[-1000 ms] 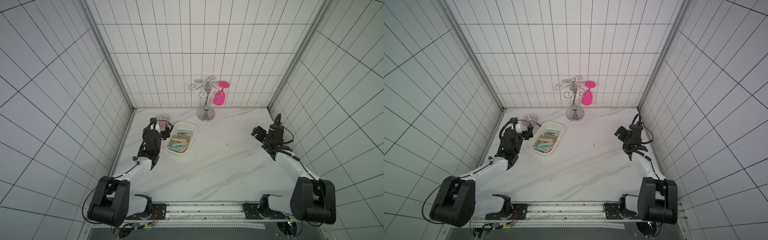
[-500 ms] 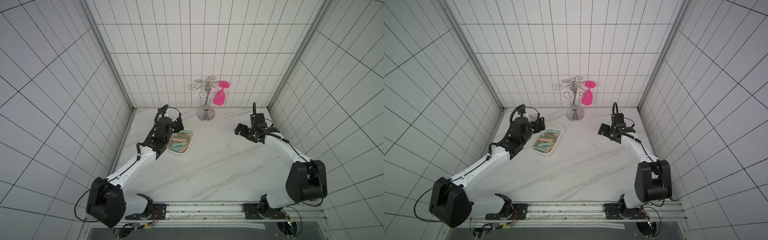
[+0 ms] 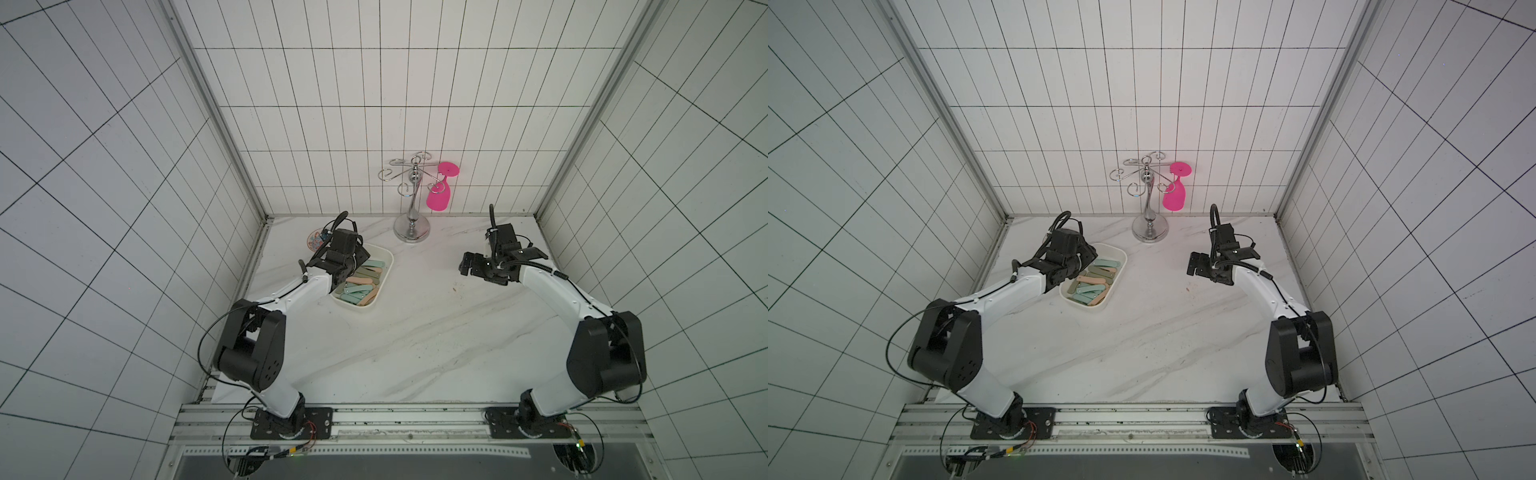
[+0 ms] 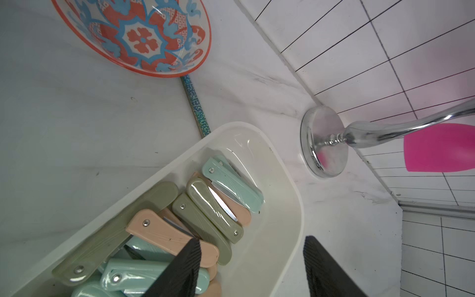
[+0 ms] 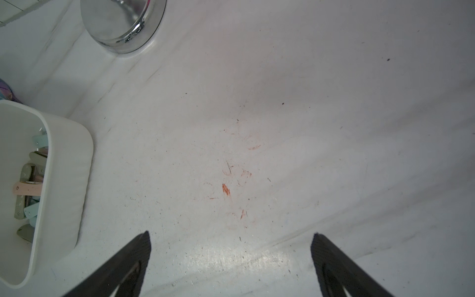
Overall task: Take the fruit knife out of the storage box
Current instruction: Pick up the fruit knife from the storage box.
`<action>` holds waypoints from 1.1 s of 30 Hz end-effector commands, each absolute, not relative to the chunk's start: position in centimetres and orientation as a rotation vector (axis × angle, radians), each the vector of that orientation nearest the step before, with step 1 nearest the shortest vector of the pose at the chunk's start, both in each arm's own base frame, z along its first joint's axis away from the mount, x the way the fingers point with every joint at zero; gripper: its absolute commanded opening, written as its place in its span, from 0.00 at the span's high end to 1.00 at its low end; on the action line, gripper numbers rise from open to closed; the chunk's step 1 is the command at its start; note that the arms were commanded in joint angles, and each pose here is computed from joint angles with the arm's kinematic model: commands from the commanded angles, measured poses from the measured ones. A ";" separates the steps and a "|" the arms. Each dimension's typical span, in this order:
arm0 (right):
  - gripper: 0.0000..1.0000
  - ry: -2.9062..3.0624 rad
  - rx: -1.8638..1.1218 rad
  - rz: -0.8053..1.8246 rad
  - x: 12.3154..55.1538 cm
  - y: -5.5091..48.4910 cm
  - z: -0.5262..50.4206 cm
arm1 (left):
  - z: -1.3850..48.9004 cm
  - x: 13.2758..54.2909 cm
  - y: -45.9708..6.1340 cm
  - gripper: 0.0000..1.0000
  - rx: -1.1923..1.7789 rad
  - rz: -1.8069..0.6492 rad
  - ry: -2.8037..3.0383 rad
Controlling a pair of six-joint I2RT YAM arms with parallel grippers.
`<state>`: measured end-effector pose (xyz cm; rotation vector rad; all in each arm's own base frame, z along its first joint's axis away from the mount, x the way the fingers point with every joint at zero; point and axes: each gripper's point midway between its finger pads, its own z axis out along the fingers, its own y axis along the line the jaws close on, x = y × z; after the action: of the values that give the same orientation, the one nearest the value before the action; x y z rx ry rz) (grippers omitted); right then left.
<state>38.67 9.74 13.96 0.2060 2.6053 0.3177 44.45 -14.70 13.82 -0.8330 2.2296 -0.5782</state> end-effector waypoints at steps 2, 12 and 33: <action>0.02 2.613 0.166 0.316 38.9 10.3 14.7 | 11.2 44.9 -15.2 0.40 -1.031 -0.656 2.266; 0.01 2.642 0.158 0.307 39.3 10.5 13.7 | 8.5 43.7 -15.0 0.40 -1.190 -0.572 2.319; 0.01 2.674 0.154 0.314 39.6 10.8 12.5 | 5.9 42.8 -13.8 0.41 -1.221 -0.302 2.360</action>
<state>39.25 10.22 11.91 0.1813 2.6724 0.3074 42.66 -14.51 6.06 -1.2037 2.3814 -0.3744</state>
